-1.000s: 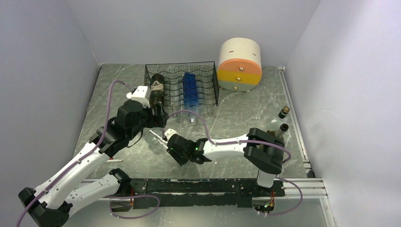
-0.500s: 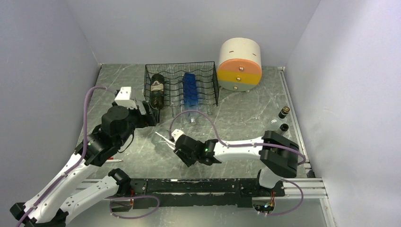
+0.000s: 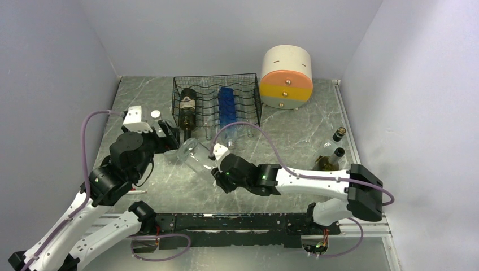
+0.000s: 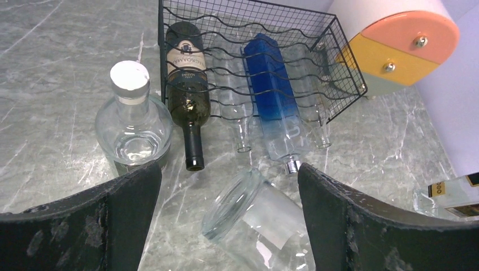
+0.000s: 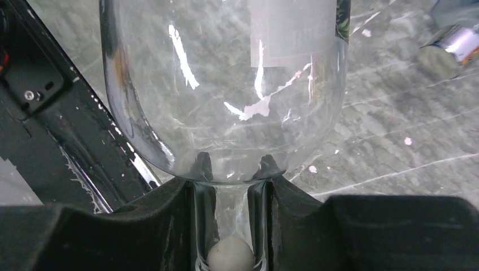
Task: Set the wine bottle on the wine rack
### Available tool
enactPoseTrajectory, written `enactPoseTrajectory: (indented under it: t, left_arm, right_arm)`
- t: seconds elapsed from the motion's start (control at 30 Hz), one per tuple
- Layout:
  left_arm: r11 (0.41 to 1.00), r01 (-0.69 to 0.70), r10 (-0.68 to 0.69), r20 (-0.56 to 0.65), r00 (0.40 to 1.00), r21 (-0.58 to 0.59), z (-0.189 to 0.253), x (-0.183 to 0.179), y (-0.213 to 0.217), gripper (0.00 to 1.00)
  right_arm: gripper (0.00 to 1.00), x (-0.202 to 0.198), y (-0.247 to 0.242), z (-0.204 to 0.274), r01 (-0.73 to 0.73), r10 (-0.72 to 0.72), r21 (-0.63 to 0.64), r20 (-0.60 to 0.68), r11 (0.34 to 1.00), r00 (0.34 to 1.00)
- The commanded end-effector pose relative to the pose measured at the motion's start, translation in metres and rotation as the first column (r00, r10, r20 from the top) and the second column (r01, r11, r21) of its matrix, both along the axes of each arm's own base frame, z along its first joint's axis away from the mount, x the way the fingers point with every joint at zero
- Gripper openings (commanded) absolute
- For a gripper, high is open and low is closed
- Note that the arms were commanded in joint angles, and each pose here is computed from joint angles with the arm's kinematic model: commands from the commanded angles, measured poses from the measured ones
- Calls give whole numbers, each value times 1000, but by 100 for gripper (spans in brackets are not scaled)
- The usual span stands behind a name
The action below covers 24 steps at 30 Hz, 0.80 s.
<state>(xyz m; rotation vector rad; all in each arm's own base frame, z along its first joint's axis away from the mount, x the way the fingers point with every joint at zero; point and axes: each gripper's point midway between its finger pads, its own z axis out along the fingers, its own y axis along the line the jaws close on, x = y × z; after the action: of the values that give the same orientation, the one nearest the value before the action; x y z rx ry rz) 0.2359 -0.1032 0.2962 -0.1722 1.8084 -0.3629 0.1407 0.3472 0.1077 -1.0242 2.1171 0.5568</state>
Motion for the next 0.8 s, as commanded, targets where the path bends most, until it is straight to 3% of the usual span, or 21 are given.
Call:
enactPoseTrajectory:
  t: [0.0, 0.23, 0.4, 0.6, 0.77]
  left_arm:
    - [998, -39, 40, 40, 998, -40, 17, -4, 11, 94]
    - [1000, 10, -8, 91, 996, -28, 49, -15, 14, 94]
    - [999, 36, -34, 102, 994, -18, 52, -17, 12, 94]
    - [996, 91, -89, 96, 991, -14, 40, -14, -1, 95]
    - [994, 111, -111, 84, 990, 0, 31, -12, -8, 94]
  right_arm:
    - [0, 32, 23, 99, 68, -116, 292, 152, 954, 981]
    - [0, 82, 1, 158, 215, -306, 373, 205, 903, 930]
    - [0, 141, -30, 186, 347, -450, 437, 156, 830, 879]
    - [0, 210, -67, 197, 542, -629, 423, 89, 726, 772]
    - [0, 255, -81, 185, 616, -685, 369, 85, 696, 723]
